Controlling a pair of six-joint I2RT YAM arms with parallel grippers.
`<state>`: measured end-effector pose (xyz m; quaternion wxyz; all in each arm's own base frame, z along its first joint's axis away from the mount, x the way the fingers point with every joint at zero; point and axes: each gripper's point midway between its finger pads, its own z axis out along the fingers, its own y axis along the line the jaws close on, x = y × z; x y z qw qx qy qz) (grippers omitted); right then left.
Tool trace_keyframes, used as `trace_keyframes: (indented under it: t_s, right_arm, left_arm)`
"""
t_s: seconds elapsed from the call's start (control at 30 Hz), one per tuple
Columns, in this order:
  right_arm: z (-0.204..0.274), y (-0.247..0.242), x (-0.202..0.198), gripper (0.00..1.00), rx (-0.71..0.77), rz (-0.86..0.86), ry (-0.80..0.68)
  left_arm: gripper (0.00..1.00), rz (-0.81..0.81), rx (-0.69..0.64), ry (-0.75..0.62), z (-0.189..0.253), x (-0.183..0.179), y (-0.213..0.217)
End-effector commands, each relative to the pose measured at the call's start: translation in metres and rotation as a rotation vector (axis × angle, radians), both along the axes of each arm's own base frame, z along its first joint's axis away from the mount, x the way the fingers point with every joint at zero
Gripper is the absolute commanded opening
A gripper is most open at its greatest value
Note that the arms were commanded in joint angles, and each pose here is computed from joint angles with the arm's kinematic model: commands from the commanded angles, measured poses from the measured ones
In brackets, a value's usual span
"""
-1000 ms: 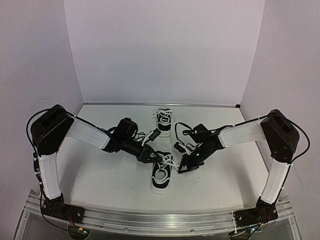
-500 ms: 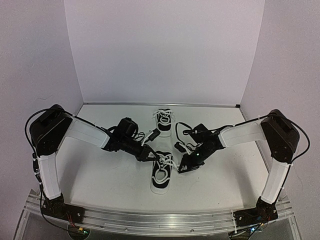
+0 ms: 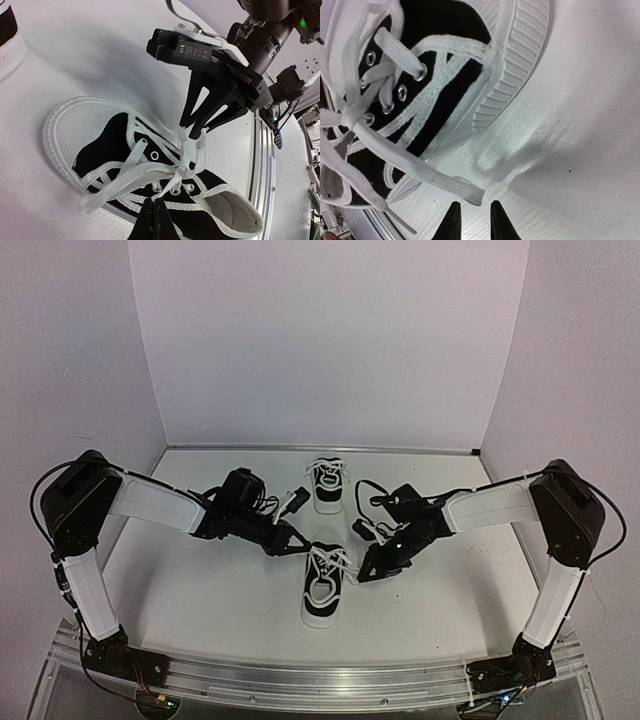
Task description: Tie the shoes
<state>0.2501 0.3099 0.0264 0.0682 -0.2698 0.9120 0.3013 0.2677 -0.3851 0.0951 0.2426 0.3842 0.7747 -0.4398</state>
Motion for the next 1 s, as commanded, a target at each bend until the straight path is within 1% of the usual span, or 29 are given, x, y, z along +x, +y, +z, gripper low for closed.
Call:
trace_keyframes:
  t_s: [0.0,0.13,0.3,0.53,0.63,0.97]
  right_arm:
    - [0.017,0.001,0.005,0.2,0.031,-0.009,-0.043]
    - [0.019,0.003,0.002,0.22,0.048,0.0,-0.036]
    - [0.031,0.003,0.007,0.22,0.076,-0.018,-0.069]
    - [0.048,0.003,0.016,0.24,0.167,-0.072,-0.082]
    - [0.047,0.004,0.016,0.27,0.169,-0.073,-0.077]
    - [0.042,0.007,0.017,0.27,0.172,-0.072,-0.059]
  left_arm:
    - [0.0,0.044,-0.016,-0.029,0.016,0.009,0.008]
    - [0.0,0.063,-0.004,-0.024,0.013,0.012,0.012]
    - [0.0,0.07,-0.001,-0.021,0.011,0.013,0.014]
    - [0.0,0.077,0.0,-0.01,0.008,0.015,0.017]
    - [0.0,0.092,0.003,-0.012,0.009,0.016,0.021]
    - [0.0,0.113,0.01,-0.027,0.013,0.019,0.027]
